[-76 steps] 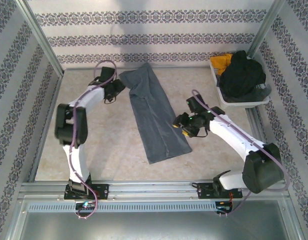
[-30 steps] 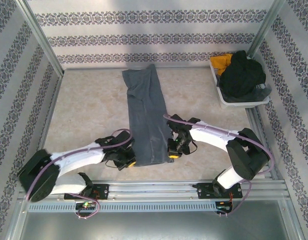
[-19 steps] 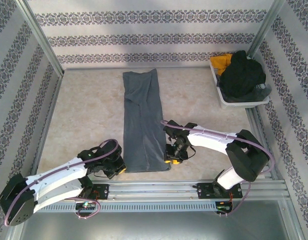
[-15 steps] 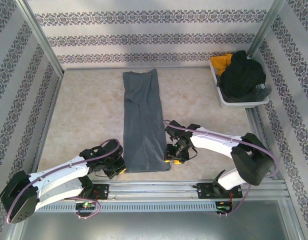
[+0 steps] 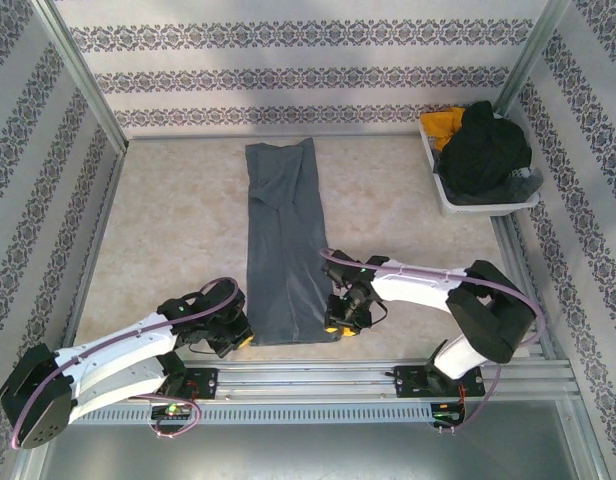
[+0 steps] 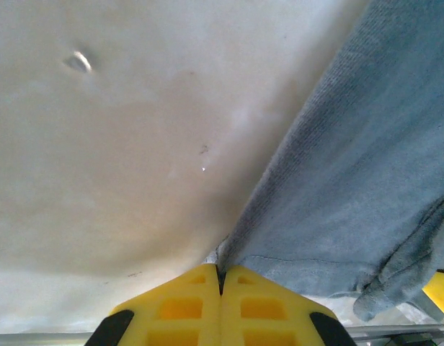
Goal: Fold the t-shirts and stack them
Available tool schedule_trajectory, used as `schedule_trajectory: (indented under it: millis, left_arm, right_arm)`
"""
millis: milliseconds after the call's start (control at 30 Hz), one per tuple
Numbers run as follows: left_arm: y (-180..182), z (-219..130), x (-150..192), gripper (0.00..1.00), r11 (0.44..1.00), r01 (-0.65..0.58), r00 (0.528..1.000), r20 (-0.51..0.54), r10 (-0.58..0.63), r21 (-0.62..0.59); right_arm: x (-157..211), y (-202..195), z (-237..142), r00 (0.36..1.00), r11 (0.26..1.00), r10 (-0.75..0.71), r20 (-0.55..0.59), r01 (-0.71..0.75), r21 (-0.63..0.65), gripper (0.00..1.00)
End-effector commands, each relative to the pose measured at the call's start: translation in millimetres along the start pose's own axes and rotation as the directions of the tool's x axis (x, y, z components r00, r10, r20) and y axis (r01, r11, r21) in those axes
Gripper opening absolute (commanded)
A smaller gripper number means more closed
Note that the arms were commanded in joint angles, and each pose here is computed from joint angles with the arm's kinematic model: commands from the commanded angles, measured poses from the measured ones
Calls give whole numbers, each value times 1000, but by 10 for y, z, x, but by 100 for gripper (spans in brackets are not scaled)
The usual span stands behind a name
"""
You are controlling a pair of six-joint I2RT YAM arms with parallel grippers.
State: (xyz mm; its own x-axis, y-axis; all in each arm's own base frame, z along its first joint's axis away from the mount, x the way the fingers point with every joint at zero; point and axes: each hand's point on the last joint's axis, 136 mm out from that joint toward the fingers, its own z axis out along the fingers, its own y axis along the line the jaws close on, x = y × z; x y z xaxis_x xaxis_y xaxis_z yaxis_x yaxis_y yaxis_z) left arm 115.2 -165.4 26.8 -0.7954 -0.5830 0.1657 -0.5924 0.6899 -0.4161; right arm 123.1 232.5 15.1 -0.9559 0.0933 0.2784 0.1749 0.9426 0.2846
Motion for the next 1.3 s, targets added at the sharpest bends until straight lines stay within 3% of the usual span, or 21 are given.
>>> schedule_trajectory:
  millis: [0,67,300,467,633,900,1233,1267]
  left_arm:
    - [-78,-11,25,0,999,34,999,-13,-34,21]
    - [-187,-82,-12,0,999,0,1000,15,0,43]
    - [-697,-524,-264,0,984,-134,974,201,108,117]
    - [-1028,-763,-660,0,969,-146,943,326,74,201]
    - [-1397,-790,-1233,0,944,-147,919,394,20,294]
    - [-1856,-760,-2045,0,928,-159,899,437,-4,336]
    - [-2035,-490,-2730,0,938,-145,902,432,-5,314]
    - [-2013,-434,-2772,5,941,-136,906,423,-8,309]
  right_arm:
    - [-90,248,15,999,998,-30,18,31,-55,13]
    - [-127,282,-75,998,998,-44,44,46,-42,0]
    - [-332,361,-541,988,999,-48,147,51,-19,0]
    - [-719,577,-928,976,996,-40,215,55,-69,0]
    - [-1206,774,-1116,970,991,-11,244,43,-126,0]
    - [-2028,1020,-1344,955,978,61,290,2,-210,0]
    - [-2835,1139,-1335,950,957,134,283,-49,-287,0]
    - [-2884,1143,-1302,954,952,140,266,-55,-302,7]
